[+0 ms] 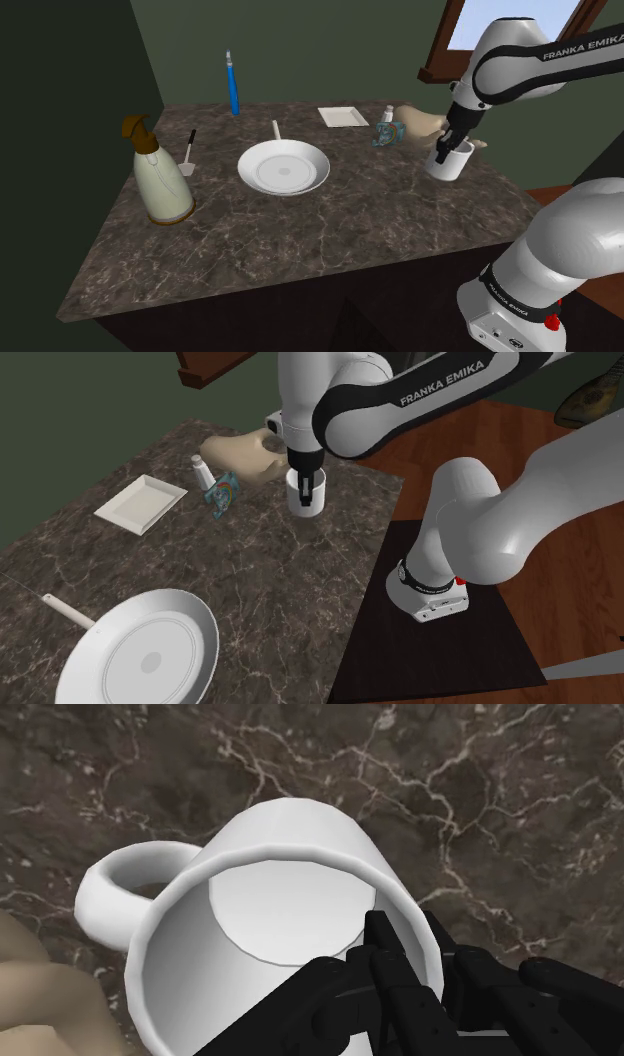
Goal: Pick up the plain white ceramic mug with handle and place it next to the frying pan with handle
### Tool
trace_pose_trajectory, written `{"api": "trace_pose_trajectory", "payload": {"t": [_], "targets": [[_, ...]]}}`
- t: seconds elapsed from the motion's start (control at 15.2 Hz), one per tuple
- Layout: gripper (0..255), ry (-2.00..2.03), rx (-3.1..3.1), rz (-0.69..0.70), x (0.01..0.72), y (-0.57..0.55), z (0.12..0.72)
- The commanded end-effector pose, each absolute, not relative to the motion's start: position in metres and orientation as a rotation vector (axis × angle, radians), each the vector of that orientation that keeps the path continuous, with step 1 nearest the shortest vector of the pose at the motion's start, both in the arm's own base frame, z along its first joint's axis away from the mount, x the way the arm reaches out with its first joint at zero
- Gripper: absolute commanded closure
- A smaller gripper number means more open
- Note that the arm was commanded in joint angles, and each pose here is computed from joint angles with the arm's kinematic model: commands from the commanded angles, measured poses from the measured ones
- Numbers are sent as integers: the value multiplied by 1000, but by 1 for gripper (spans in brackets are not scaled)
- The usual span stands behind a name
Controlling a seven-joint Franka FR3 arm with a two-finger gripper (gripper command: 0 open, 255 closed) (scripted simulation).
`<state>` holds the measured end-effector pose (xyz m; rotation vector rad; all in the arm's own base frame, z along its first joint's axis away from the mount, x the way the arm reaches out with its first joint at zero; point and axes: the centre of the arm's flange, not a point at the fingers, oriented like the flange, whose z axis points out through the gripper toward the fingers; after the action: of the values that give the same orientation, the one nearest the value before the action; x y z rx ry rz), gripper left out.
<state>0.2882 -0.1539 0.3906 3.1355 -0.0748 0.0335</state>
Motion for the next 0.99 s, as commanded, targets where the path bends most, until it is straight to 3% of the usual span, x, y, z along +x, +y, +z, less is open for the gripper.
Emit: {"api": "trace_pose_trajectory", "payload": {"t": [0.0,0.92], "targets": [[255,-75,3136,33,288,-153,402],[255,-75,3136,33,288,-153,475]]}}
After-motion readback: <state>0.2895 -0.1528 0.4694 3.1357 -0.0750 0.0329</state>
